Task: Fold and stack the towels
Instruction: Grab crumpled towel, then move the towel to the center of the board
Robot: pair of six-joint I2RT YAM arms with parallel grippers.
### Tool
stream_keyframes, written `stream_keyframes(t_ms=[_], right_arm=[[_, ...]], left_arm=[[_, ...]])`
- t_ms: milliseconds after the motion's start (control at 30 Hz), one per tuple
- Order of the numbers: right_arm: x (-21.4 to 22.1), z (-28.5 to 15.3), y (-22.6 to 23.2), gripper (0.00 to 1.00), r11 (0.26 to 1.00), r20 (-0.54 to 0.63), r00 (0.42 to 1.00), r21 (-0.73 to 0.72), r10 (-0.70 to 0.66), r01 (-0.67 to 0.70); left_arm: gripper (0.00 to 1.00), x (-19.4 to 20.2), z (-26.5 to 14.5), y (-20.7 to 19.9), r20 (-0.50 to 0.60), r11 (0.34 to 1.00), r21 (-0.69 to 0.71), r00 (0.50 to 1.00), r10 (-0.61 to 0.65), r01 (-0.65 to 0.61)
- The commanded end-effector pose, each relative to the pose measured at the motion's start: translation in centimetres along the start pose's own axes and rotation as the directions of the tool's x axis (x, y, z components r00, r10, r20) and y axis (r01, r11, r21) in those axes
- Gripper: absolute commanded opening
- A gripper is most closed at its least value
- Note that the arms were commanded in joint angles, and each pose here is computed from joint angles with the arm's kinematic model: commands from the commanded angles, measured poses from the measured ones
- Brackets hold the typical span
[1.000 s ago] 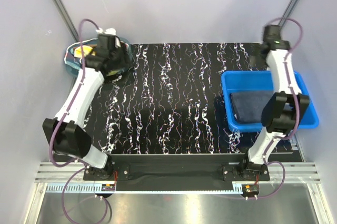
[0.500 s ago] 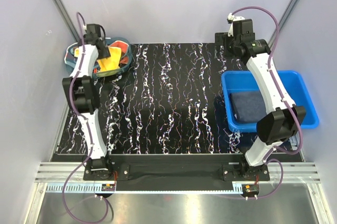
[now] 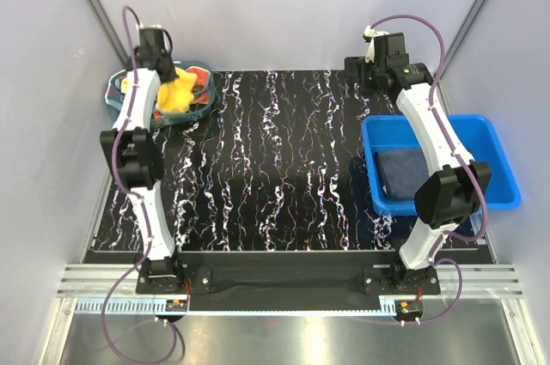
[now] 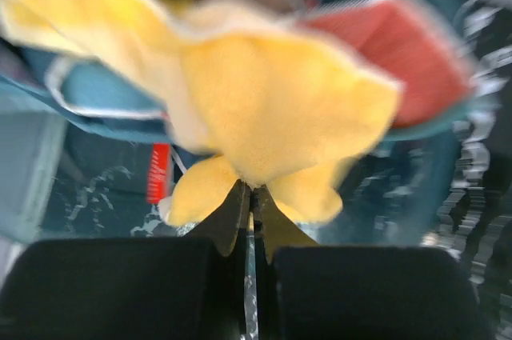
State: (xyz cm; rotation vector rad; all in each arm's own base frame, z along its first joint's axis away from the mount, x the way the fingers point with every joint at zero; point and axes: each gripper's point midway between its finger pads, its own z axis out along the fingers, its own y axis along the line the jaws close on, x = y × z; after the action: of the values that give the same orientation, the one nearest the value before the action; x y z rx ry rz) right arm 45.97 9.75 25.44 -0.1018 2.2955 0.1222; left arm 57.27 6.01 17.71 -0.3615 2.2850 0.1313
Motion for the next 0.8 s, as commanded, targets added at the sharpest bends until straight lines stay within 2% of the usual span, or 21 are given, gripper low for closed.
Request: stream_keyframes(t_ms=[0,33,67,100,133,200,233,267,333,367,433,467,500,533,567,667,733,767], right_arm=[[-2.5,-1.8,1.2,1.00,0.999,0.095,0.995,-0.054,0.010,-0.005],[-2.4,-1.9,1.2,1.00,0.999,0.094,0.995,-0.054,0.012,-0.007],[-2.3,-2.2,1.2,1.00,0.998,0.099,0.995,-0.054,0.014,-0.008],[-2.3,-2.4,1.2,1.00,0.998,0.102,0.995,-0.055,0.017,-0.011],[-2.3,-2.8,1.7,1.00,0.997,0.103,0.995,-0.083,0.017,-0.009],[-1.8,-3.2,1.9,1.00,0.995,0.096,0.995,-0.098,0.022,-0.013],[-1.5,-3.5,2.1,1.00,0.994,0.093,0.995,-0.107,0.025,-0.015],[-1.4,-3.7,2.2,1.00,0.994,0.092,0.995,-0.112,0.029,-0.019],[-1.2,-4.3,2.3,1.00,0.992,0.098,0.994,-0.123,0.045,-0.032],[-0.6,-4.2,2.3,1.00,0.991,0.083,0.995,-0.128,0.049,-0.038],[0.2,-4.3,2.9,1.00,0.987,0.056,0.997,-0.154,0.050,-0.041],[0.9,-4.4,2.9,1.00,0.987,0.036,0.998,-0.156,0.051,-0.045],[1.3,-4.4,3.0,1.00,0.986,0.022,0.998,-0.157,0.058,-0.054],[1.6,-4.4,3.0,1.00,0.986,0.015,0.998,-0.157,0.058,-0.055],[2.5,-4.3,3.2,1.00,0.985,0.002,0.998,-0.164,0.056,-0.055],[4.1,-3.9,3.9,1.00,0.981,-0.034,0.998,-0.187,0.048,-0.054],[5.2,-3.4,5.2,0.98,0.975,-0.065,0.997,-0.220,0.032,-0.045],[5.9,-2.6,5.7,0.97,0.973,-0.085,0.996,-0.228,0.024,-0.043]], left_arm=[[0.00,-13.3,-16.6,-4.8,0.442,0.976,0.211,0.896,-0.045,-0.055],[0.00,-14.0,-21.1,-6.9,0.499,0.962,0.251,0.866,-0.031,-0.110],[0.00,-13.9,-23.0,-7.8,0.517,0.956,0.261,0.856,-0.022,-0.133],[0.00,-14.2,-26.8,-8.0,0.564,0.953,0.259,0.825,-0.018,-0.156],[0.00,-13.4,-29.3,-10.2,0.591,0.938,0.271,0.807,0.017,-0.218],[0.00,-11.0,-31.4,-12.1,0.585,0.916,0.310,0.811,0.028,-0.255],[0.00,-9.8,-35.2,-13.6,0.591,0.876,0.404,0.806,-0.029,-0.265],[0.00,-6.9,-34.3,-14.9,0.536,0.843,0.460,0.844,-0.013,-0.279],[0.00,-3.6,-37.1,-16.6,0.470,0.759,0.604,0.878,-0.093,-0.243],[0.00,0.7,-34.0,-17.3,0.372,0.748,0.629,0.927,-0.049,-0.213],[0.00,4.1,-34.1,-18.1,0.285,0.696,0.706,0.952,-0.107,-0.133],[0.01,8.8,-30.5,-18.1,0.183,0.717,0.691,0.981,-0.061,-0.084],[0.01,10.6,-29.9,-18.6,0.146,0.700,0.712,0.987,-0.063,-0.061],[0.01,12.8,-28.5,-18.5,0.077,0.710,0.704,0.995,-0.064,-0.009],[0.02,16.4,-26.1,-17.9,-0.003,0.746,0.666,0.999,-0.035,0.028],[0.11,22.6,-21.5,-15.9,-0.173,0.838,0.533,0.984,-0.028,0.117],[0.15,25.4,-20.4,-15.6,-0.252,0.852,0.498,0.967,-0.035,0.160],[0.26,27.3,-19.9,-15.0,-0.259,0.859,0.488,0.965,-0.027,0.155]])
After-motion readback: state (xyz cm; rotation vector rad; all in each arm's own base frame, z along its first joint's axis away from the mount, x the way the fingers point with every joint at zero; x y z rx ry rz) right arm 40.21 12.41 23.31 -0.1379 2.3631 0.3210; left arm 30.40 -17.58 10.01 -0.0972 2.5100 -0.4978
